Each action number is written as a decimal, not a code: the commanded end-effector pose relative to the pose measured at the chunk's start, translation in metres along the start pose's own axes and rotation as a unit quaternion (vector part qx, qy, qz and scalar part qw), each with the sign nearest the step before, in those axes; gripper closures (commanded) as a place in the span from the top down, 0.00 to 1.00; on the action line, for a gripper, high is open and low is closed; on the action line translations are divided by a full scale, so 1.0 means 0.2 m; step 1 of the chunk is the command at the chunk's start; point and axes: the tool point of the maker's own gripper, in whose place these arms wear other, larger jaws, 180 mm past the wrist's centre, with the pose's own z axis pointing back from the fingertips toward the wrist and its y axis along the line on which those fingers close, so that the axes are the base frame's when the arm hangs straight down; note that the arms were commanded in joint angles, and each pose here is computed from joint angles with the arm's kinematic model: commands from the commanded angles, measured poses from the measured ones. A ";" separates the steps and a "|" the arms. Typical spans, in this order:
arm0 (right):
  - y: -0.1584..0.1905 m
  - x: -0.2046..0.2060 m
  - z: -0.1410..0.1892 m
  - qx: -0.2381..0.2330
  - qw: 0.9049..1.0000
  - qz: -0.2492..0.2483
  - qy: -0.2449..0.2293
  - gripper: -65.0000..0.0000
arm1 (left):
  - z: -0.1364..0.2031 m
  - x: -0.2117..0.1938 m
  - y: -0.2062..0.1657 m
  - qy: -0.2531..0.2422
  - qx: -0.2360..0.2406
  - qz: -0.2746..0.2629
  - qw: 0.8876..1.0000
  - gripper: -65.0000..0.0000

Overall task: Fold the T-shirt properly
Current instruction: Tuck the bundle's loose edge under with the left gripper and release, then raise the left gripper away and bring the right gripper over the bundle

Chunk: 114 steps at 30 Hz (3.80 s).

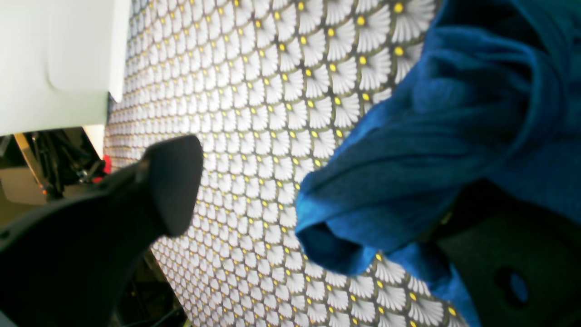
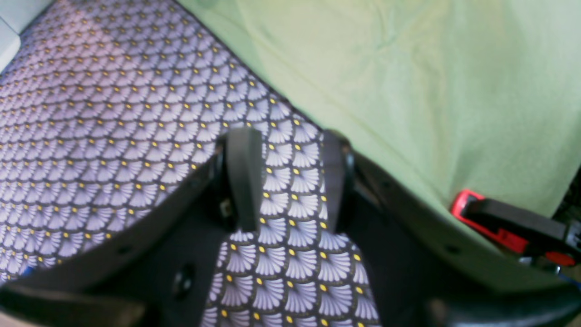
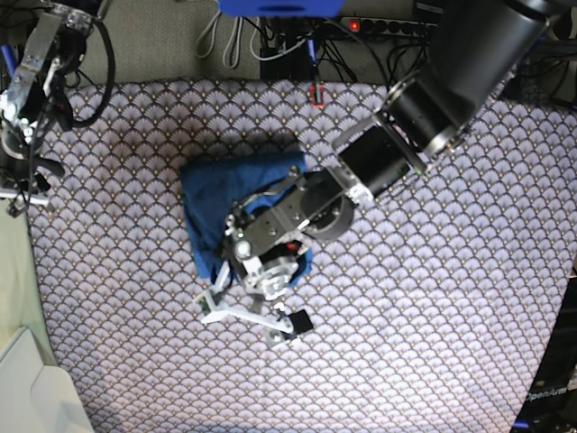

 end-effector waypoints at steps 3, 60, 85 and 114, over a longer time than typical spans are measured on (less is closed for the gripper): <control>0.01 0.08 0.01 0.004 1.000 0.007 -0.026 0.36 | 0.00 0.03 0.10 0.002 0.033 -0.005 0.999 0.94; 0.02 0.04 0.02 0.009 1.000 0.010 -0.017 0.36 | 0.10 -0.13 0.31 -0.004 0.037 0.056 0.998 1.00; 0.45 -0.11 0.20 0.173 0.982 0.071 0.004 0.36 | 0.14 -0.14 0.29 0.006 -0.016 -0.116 0.993 1.00; 1.27 -0.62 0.54 0.379 0.912 0.109 0.114 0.00 | 0.60 -1.88 0.87 0.407 0.188 -0.073 0.891 1.00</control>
